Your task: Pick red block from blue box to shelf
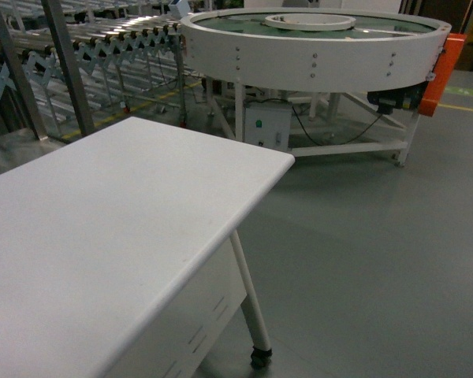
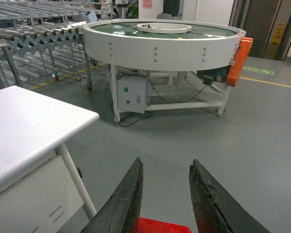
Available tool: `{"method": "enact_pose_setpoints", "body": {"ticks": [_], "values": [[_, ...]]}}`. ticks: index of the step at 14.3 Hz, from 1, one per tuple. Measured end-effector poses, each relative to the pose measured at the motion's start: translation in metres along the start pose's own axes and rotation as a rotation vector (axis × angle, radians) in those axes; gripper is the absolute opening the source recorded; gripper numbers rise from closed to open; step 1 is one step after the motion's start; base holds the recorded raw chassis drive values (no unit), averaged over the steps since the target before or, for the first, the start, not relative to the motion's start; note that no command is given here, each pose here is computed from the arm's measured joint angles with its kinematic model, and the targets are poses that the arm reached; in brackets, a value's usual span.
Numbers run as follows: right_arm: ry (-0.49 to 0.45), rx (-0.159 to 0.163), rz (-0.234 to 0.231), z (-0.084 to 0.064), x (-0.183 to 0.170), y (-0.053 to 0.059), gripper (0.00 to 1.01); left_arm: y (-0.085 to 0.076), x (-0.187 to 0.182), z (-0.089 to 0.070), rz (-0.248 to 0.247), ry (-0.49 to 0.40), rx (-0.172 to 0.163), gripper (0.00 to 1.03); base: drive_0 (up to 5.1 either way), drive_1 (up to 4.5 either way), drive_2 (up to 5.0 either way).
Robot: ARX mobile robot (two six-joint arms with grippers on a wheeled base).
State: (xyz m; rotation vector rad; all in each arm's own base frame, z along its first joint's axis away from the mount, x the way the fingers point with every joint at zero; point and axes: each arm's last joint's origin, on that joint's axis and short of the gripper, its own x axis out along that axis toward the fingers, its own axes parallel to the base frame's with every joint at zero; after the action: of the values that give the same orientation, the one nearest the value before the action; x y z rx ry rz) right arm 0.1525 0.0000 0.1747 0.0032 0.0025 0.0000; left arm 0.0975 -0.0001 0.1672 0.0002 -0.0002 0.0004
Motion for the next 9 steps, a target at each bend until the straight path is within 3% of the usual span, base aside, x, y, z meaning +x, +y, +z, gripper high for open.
{"method": "enact_pose_setpoints", "body": {"ticks": [6, 9], "values": [[0.0, 0.0, -0.003, -0.0009, -0.0005, -0.0001, 0.25, 0.0001, 0.0, 0.0, -0.002, 0.0, 0.0, 0.98, 4.0, -2.26, -2.3], [0.013, 0.0, 0.0, -0.0028, -0.0007, 0.0, 0.25, 0.0001, 0.0, -0.0001, 0.002, 0.001, 0.0, 0.98, 2.7, 2.34, -4.8]]}}
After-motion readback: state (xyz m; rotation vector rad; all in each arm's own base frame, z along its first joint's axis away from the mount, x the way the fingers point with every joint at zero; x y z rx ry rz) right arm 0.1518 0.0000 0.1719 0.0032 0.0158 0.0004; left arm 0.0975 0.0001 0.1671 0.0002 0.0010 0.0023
